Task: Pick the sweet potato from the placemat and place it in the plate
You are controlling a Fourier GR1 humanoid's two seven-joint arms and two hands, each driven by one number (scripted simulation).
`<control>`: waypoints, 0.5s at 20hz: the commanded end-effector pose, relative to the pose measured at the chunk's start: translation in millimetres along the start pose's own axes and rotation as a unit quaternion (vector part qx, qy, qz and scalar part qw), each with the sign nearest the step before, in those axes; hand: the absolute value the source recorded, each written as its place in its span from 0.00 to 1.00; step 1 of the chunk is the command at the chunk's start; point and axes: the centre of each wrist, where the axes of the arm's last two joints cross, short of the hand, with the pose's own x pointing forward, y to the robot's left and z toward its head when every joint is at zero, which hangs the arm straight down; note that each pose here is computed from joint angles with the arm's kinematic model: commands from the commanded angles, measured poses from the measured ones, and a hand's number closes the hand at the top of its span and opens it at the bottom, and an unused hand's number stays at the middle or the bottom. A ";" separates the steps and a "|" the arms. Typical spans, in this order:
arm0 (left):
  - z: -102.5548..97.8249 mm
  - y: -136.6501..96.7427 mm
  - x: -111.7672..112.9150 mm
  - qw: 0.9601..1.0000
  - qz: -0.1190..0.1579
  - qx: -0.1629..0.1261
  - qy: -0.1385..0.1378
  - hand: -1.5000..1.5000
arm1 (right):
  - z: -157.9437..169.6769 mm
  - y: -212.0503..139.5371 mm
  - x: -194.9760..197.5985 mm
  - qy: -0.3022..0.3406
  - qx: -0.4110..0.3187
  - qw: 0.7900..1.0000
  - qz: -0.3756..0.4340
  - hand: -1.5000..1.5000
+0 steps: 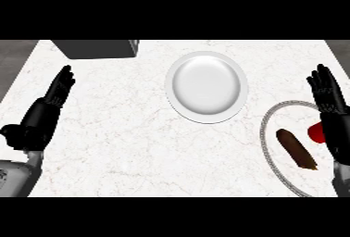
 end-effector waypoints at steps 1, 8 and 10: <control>-6.8 0.0 8.2 1.000 -0.009 -0.008 -0.013 0.50 | 8.5 31.2 -13.0 -0.010 0.087 0.996 0.003 1.00; -15.4 -9.0 19.7 0.999 0.032 -0.019 -0.021 0.50 | 0.9 8.8 4.5 -0.069 0.339 0.859 0.377 1.00; -19.4 -8.2 22.6 0.998 0.048 -0.017 -0.022 0.50 | 36.6 36.1 -22.0 -0.066 0.382 0.827 0.408 1.00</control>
